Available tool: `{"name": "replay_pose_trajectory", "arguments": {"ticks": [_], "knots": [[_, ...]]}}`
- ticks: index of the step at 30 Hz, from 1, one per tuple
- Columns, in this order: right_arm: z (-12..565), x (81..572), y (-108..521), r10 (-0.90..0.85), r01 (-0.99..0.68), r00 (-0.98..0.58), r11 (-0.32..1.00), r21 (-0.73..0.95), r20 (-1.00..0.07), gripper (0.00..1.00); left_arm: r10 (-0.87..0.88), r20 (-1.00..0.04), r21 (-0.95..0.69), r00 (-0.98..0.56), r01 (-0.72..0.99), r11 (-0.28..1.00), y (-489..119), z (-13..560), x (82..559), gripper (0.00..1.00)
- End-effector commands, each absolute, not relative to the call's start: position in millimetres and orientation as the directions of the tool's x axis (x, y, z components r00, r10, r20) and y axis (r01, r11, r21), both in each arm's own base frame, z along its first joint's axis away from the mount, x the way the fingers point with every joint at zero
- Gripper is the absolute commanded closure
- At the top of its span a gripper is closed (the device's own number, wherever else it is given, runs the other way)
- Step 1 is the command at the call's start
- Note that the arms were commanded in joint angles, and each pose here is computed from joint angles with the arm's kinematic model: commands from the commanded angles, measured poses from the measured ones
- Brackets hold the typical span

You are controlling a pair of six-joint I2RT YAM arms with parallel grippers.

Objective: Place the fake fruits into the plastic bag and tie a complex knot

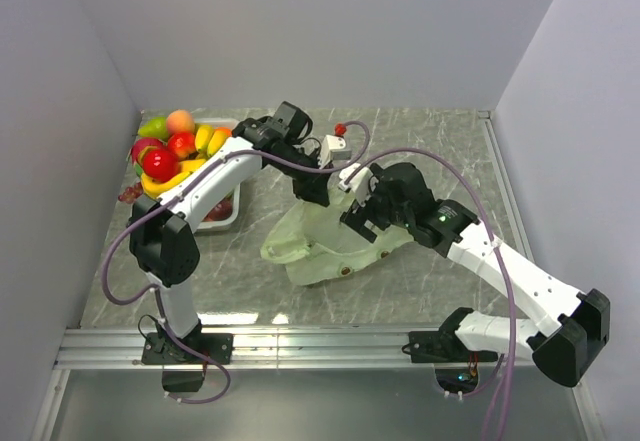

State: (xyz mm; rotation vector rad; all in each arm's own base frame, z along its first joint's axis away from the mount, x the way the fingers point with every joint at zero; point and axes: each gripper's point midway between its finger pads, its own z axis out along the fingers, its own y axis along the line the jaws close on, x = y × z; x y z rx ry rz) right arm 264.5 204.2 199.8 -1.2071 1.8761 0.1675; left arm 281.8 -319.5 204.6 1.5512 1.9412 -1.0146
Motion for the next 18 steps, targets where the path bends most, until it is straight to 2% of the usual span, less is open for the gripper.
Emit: {"name": "replay_pose_trajectory", "arguments": {"ticks": [1,7,9,10,11,12,13,14,15,16,17,18], "knots": [[223,273,206,-0.65,-0.766,-0.116,0.54,-0.348,-0.751,0.03,0.611,-0.758,-0.272,-0.23,0.962,0.025,-323,213,277,0.86],[195,283,212,-0.687,-0.781,-0.138,0.519,-0.349,-0.713,0.03,0.626,-0.749,-0.302,-0.218,0.953,-0.029,-326,209,272,0.85],[185,283,212,-0.7,-0.787,-0.144,0.51,-0.348,-0.7,0.07,0.628,-0.747,-0.31,-0.22,0.95,-0.036,-327,207,275,0.85],[182,283,211,-0.709,-0.792,-0.143,0.5,-0.35,-0.69,0.13,0.622,-0.753,-0.304,-0.215,0.952,-0.039,-326,210,277,0.85],[178,282,211,-0.714,-0.798,-0.148,0.495,-0.344,-0.684,0.34,0.611,-0.761,-0.31,-0.218,0.95,-0.048,-328,213,278,0.85],[178,281,210,-0.713,-0.801,-0.154,0.496,-0.335,-0.684,0.47,0.604,-0.765,-0.31,-0.223,0.95,-0.042,-329,213,281,0.84],[178,279,209,-0.705,-0.804,-0.17,0.503,-0.317,-0.689,0.61,0.594,-0.764,-0.323,-0.253,0.946,-0.013,-327,216,286,0.79],[176,274,208,-0.703,-0.81,-0.193,0.508,-0.293,-0.684,0.95,0.568,-0.785,-0.297,-0.247,0.955,0.005,-330,220,297,0.73],[184,273,208,-0.678,-0.81,-0.207,0.523,-0.265,-0.706,1.0,0.541,-0.803,-0.274,-0.25,0.961,0.036,-328,230,306,0.68],[187,267,211,-0.655,-0.818,-0.23,0.53,-0.222,-0.719,1.0,0.517,-0.791,-0.314,-0.327,0.942,0.116,-321,229,314,0.57],[186,261,209,-0.653,-0.828,-0.256,0.528,-0.187,-0.713,1.0,0.462,-0.84,-0.246,-0.284,0.959,0.143,-324,242,334,0.5],[192,257,214,-0.635,-0.836,-0.265,0.526,-0.155,-0.726,1.0,0.426,-0.866,-0.206,-0.262,0.963,0.173,-318,262,339,0.35]]}}
